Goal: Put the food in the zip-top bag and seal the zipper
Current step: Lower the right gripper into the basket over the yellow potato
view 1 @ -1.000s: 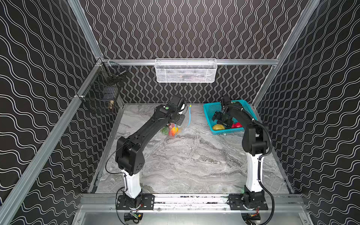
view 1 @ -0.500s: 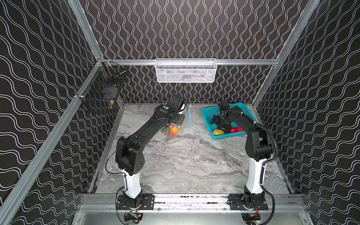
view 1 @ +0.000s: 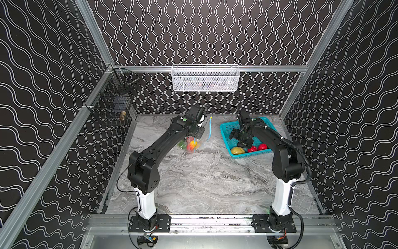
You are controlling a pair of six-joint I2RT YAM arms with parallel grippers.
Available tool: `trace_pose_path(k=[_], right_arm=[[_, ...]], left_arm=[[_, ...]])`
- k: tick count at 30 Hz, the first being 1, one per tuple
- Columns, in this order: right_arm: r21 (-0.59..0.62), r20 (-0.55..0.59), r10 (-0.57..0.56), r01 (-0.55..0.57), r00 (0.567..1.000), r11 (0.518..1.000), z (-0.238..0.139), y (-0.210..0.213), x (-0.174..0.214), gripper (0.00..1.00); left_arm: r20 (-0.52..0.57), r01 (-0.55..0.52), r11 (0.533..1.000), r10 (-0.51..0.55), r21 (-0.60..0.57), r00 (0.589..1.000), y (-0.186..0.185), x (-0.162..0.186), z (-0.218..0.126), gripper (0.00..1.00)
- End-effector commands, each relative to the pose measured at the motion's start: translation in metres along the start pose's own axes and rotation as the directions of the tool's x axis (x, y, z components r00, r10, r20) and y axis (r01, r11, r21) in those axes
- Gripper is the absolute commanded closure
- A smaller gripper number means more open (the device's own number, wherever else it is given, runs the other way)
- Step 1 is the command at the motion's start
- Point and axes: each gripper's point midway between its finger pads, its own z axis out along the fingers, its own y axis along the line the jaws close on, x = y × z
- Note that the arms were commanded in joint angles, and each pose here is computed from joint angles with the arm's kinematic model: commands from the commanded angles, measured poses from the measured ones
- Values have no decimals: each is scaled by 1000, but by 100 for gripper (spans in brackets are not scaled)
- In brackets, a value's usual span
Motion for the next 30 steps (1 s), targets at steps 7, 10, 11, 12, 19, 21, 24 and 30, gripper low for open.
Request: trace_pose_path(k=[7, 10, 11, 12, 19, 21, 24, 30], right_arm=[[43, -92, -108, 112, 990, 993, -16, -10, 20, 1], [45, -108, -118, 123, 987, 991, -17, -10, 27, 1], [42, -109, -119, 124, 987, 991, -18, -10, 28, 1], [36, -113, -119, 124, 987, 992, -19, -9, 29, 1], [38, -177, -140, 148, 974, 988, 5, -10, 39, 1], [47, -191, -157, 169, 969, 984, 8, -10, 38, 1], [59, -207, -182, 198, 961, 978, 8, -7, 34, 1], [16, -251, -185, 195, 950, 981, 25, -1, 40, 1]], left_arm=[[1, 8, 1000, -8, -2, 1000, 1, 0, 3, 100], [2, 9, 1000, -9, -4, 1000, 2, -1, 3, 100], [2, 11, 1000, -11, -4, 1000, 3, -1, 3, 100], [2, 10, 1000, -10, -3, 1000, 2, -1, 3, 100], [-1, 10, 1000, -10, -1, 1000, 2, -1, 5, 100], [-1, 9, 1000, -9, -5, 1000, 3, 0, 6, 100], [-13, 12, 1000, -12, -13, 1000, 4, 1, 9, 100], [-3, 18, 1000, -18, -12, 1000, 7, 0, 7, 100]])
